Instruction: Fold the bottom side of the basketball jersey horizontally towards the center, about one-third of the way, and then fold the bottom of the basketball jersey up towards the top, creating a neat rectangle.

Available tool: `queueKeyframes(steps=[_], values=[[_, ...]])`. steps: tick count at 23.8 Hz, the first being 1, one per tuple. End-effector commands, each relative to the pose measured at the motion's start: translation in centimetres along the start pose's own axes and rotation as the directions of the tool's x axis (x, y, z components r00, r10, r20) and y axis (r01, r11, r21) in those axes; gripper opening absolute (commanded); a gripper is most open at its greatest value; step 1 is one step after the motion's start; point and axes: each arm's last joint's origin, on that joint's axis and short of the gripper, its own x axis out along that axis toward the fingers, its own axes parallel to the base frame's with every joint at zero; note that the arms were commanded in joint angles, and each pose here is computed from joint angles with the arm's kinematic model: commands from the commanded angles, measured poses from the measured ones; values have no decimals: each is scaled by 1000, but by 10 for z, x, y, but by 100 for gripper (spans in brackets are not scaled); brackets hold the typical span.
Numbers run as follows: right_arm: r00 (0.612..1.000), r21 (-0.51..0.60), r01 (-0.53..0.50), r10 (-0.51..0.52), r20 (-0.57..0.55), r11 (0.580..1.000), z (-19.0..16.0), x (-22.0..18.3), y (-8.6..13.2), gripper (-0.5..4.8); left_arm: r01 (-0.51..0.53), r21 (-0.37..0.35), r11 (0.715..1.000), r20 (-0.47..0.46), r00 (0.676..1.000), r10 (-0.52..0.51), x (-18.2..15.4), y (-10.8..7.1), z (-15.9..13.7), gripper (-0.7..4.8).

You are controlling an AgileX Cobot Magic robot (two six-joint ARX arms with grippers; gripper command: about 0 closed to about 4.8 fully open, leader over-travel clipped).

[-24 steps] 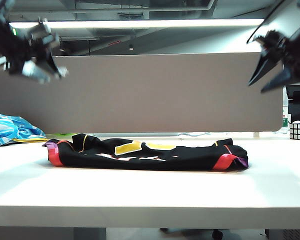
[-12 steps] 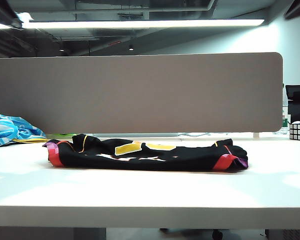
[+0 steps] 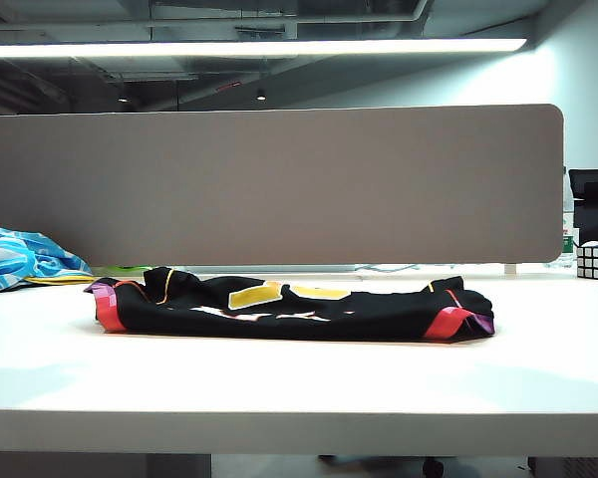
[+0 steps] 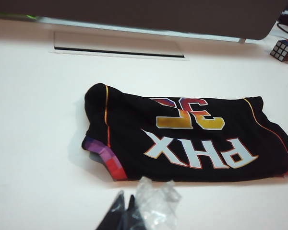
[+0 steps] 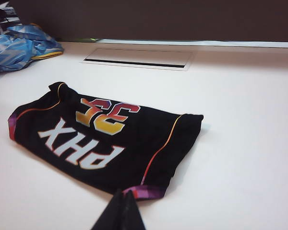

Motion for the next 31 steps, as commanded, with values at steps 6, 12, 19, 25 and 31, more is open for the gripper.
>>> queueKeyframes(steps=[6, 12, 19, 25, 31], values=[[975, -12, 131, -127, 184, 991, -57, -24, 6, -8, -105, -19, 994, 227, 968, 107, -31, -4, -40, -5], [935, 54, 249, -254, 245, 967, -84, -29, 4, -8, -89, -34, 995, 303, 948, 95, -34, -2, -66, -5], [911, 23, 338, -334, 244, 941, -101, -18, -5, -8, -156, -56, 986, 336, 927, 166, -20, 7, -83, -5], [905, 19, 334, -326, 273, 942, -123, -4, -12, -8, -162, -25, 986, 383, 910, 160, -10, 13, -97, -5], [890, -19, 339, -314, 331, 941, -120, -5, -12, -8, -214, 85, 973, 424, 891, 159, -12, 12, -93, -5]])
